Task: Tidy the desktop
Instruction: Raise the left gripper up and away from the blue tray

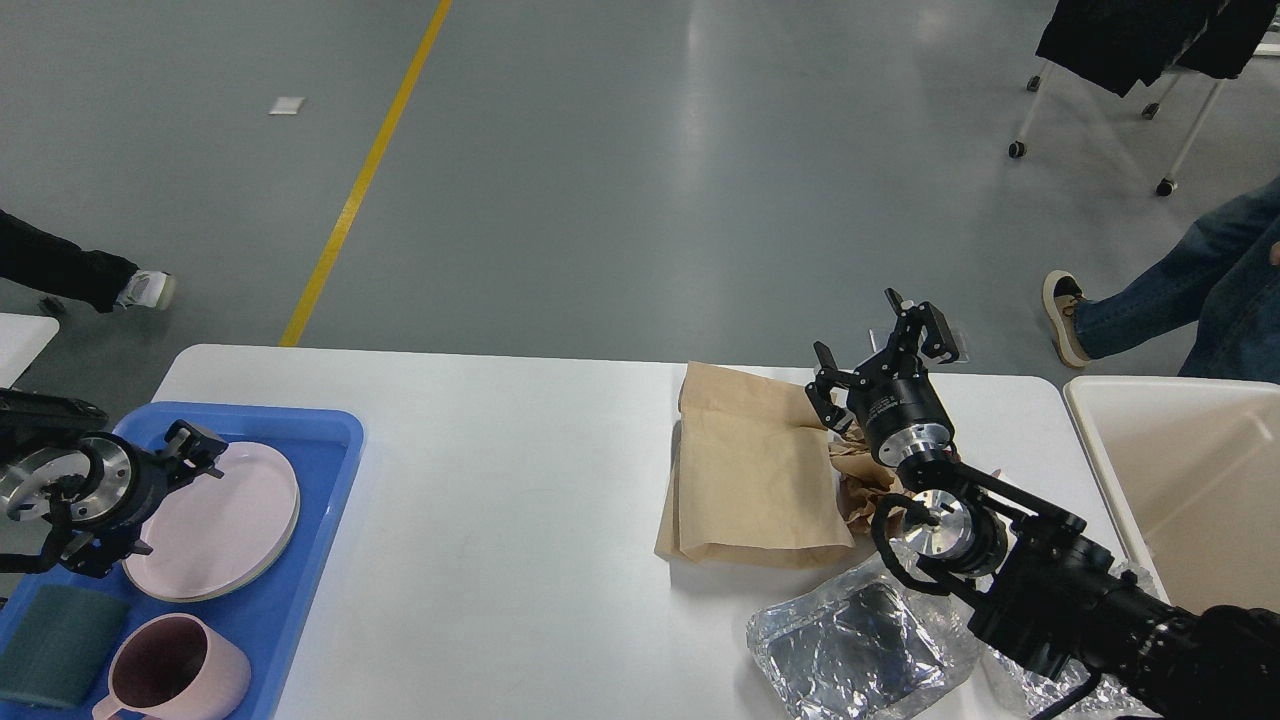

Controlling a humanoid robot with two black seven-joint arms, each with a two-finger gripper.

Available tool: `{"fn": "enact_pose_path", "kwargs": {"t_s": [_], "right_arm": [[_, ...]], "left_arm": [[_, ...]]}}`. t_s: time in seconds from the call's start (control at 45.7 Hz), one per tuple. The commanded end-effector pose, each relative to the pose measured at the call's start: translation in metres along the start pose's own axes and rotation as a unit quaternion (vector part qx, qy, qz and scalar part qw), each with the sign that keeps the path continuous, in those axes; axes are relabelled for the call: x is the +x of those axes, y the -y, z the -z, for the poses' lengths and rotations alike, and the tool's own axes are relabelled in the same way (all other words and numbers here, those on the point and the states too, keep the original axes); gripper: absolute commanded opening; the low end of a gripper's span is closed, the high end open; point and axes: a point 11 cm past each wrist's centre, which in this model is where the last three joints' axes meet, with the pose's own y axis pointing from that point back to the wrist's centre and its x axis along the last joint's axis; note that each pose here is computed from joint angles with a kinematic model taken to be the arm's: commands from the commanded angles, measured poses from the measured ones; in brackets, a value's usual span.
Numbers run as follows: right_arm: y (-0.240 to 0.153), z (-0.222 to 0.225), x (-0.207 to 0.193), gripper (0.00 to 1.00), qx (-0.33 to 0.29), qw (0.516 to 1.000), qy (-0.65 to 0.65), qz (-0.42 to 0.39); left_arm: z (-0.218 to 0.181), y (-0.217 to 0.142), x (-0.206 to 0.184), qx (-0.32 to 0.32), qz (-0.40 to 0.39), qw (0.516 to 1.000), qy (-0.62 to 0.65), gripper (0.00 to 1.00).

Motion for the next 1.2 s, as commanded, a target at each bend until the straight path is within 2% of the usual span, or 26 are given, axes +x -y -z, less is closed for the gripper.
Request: {"fn": "enact_pose_path", "kwargs": {"t_s": [0.0, 0.109, 0.438, 0.613, 0.766, 0.832, 1.007, 1.182], "right_arm": [[0.0, 0.0, 0.0, 1.0, 0.0, 1.0, 0.0, 0.0], [0.0, 0.0, 0.001, 1.0, 0.0, 1.0, 0.0, -0.001], [0.0, 0.0, 0.0, 1.0, 0.0, 1.0, 0.0, 0.0], [0.0, 0.0, 0.001, 1.0, 0.0, 1.0, 0.0, 0.0], [0.0, 0.0, 0.001, 1.0, 0.0, 1.0, -0.001, -0.001], [0.0, 0.0, 0.001, 1.0, 0.0, 1.0, 0.0, -0.001], [0.0, 0.0, 0.001, 1.0, 0.0, 1.0, 0.0, -0.001], [0.0, 0.0, 0.001, 1.0, 0.0, 1.0, -0.001, -0.002]], "left_arm": [[0.004, 0.002, -0.008, 0.006, 0.011, 1.0, 0.003, 0.97], [0.015, 0.001, -0.013, 0.015, 0.023, 1.0, -0.004, 0.97], [0.014, -0.003, -0.005, 0.009, 0.016, 1.0, -0.012, 0.97], [0.03, -0.002, 0.0, 0.021, 0.015, 0.999, -0.024, 0.97], [0.038, -0.008, 0.022, 0.017, -0.013, 0.999, -0.048, 0.97], [0.03, -0.014, 0.028, -0.006, -0.012, 0.997, -0.073, 0.97], [-0.029, -0.039, 0.048, -0.129, -0.003, 0.979, -0.156, 0.97], [-0.095, -0.053, 0.042, -0.241, 0.055, 0.935, -0.254, 0.97]]}}
